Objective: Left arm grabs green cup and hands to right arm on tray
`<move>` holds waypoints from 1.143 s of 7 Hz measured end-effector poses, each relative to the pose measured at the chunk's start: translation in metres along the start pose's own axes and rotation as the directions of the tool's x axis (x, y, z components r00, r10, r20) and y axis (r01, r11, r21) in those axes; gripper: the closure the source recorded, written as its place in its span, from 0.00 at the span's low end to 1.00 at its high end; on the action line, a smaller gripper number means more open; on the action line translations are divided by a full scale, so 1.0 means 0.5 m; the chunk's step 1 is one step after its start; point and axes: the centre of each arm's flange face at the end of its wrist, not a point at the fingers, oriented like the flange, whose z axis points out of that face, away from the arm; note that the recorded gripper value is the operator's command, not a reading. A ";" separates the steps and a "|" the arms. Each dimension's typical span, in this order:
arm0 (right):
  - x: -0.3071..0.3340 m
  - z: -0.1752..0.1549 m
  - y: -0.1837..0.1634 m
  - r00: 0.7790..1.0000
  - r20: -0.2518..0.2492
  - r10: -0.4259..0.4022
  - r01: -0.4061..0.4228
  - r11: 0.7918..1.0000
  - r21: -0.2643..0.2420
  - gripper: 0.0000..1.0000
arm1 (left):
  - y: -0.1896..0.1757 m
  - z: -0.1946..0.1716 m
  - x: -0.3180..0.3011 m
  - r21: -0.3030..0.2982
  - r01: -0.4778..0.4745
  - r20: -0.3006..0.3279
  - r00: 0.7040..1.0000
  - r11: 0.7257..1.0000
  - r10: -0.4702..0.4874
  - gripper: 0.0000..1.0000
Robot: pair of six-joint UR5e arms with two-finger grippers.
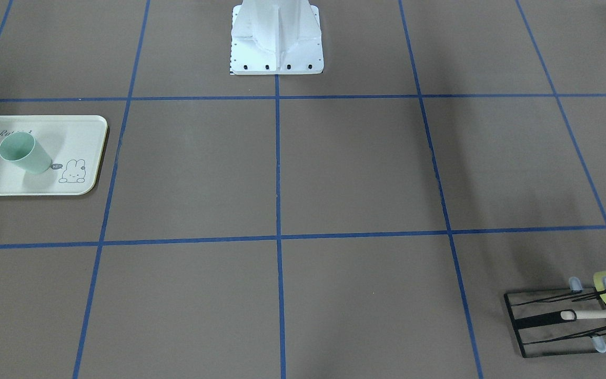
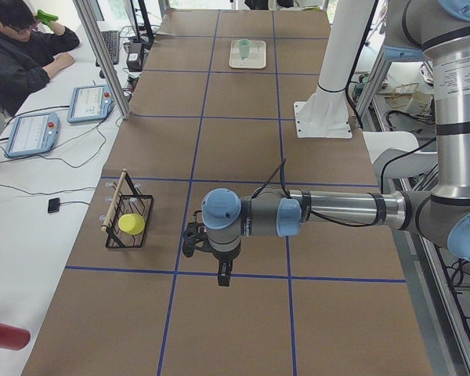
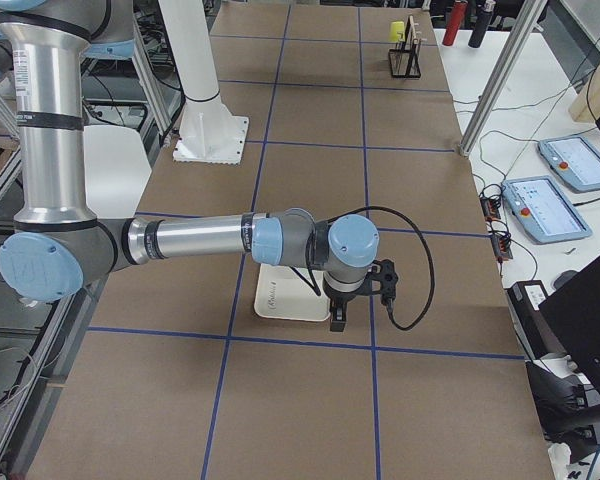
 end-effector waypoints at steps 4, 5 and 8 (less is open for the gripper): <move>0.047 0.036 0.033 0.999 -0.041 0.024 -0.025 0.999 -0.020 0.00 | 0.029 0.005 -0.021 -0.002 0.023 0.000 1.000 1.000 -0.023 0.00; 0.047 0.037 0.033 0.999 -0.043 0.023 -0.024 1.000 -0.019 0.00 | 0.031 0.006 -0.022 -0.003 0.024 0.000 1.000 1.000 -0.024 0.00; 0.047 0.036 0.026 0.999 -0.052 -0.011 0.012 1.000 0.014 0.00 | 0.032 0.009 -0.026 -0.007 0.027 0.001 1.000 1.000 -0.027 0.00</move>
